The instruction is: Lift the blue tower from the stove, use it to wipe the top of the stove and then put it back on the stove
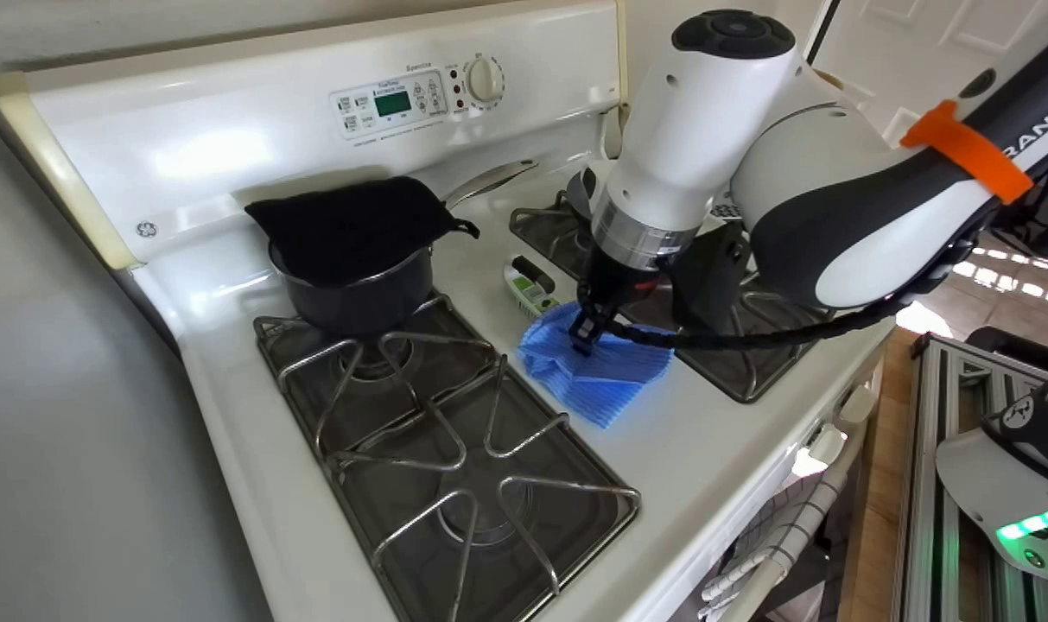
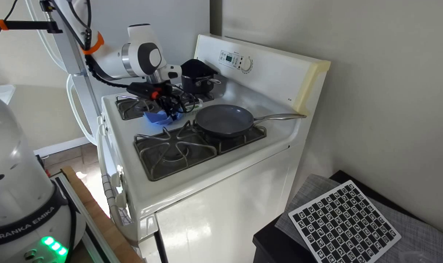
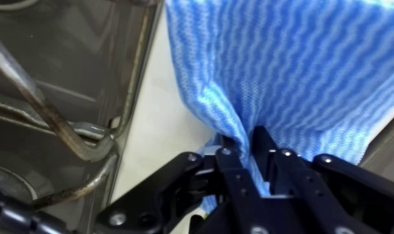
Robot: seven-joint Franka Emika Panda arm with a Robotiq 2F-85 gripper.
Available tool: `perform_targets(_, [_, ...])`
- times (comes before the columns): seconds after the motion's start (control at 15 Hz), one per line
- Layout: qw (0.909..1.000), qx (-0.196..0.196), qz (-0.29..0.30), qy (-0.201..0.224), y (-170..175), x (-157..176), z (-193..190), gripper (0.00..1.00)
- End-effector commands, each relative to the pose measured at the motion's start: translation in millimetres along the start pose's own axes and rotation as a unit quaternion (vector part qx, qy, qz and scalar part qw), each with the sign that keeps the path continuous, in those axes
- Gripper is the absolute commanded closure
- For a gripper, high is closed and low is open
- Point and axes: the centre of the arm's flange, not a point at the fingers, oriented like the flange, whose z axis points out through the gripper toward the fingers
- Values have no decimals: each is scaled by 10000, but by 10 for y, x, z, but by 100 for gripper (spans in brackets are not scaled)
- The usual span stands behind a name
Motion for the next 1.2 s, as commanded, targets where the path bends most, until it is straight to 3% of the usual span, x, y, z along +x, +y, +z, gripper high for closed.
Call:
perform_targets(0.0, [10000, -28, 35, 6, 24, -13, -42, 100])
perform_targets(0.67, [9997, 14, -205, 152, 331, 122, -992, 100])
perform_targets(0.93, [9973, -305, -192, 639, 558, 254, -1612, 100])
perform_targets(1.13, [9919, -625, 114, 1104, 942, 442, -2065, 100])
